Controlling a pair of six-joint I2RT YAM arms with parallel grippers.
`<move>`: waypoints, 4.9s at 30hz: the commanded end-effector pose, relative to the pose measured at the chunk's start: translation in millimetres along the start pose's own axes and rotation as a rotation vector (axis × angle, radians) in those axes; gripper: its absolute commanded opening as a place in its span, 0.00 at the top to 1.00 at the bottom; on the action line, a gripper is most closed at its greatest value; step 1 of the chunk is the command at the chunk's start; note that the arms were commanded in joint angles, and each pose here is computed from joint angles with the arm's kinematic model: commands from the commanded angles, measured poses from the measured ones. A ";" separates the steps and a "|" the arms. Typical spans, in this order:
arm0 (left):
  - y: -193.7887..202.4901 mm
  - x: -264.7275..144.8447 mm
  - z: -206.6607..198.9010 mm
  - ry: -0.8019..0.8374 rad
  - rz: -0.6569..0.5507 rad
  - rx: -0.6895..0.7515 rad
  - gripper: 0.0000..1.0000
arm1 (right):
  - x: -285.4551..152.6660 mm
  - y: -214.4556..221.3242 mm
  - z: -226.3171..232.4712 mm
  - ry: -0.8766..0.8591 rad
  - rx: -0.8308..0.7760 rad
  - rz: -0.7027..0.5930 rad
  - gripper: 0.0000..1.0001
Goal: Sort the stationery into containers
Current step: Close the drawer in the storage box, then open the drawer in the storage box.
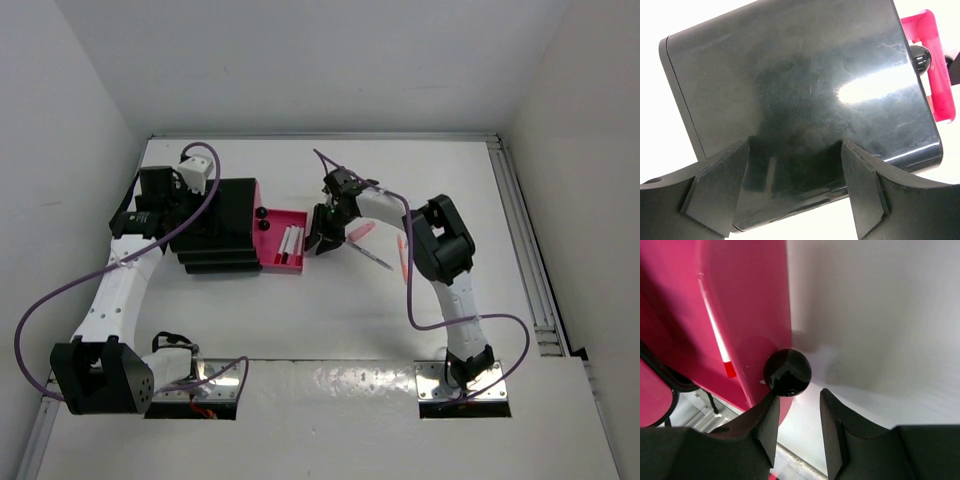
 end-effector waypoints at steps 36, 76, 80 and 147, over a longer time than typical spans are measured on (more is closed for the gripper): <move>7.6 -0.2 1.1 0.009 0.047 0.029 0.19 | 50.8 2.7 103.6 -0.287 -0.007 0.017 0.61; 8.3 7.8 -2.1 0.059 0.057 0.000 0.20 | -11.4 -18.8 99.7 -0.713 -0.107 0.076 0.58; 8.5 10.3 -1.5 0.058 0.057 -0.009 0.20 | -11.3 -20.3 102.7 -0.715 -0.106 0.071 0.51; 5.3 17.7 -0.6 0.074 0.065 -0.024 0.20 | -33.3 -26.4 23.5 -0.623 0.022 0.040 0.40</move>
Point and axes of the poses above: each gripper's point midway between its finger pads, its own x axis out along the fingers, its own z axis along the line the jaws close on, y = z × x, the point moved 8 cm from there along -x, back along the fingers, and after that the axes turned 10 degrees about x, right-handed, at the moved point
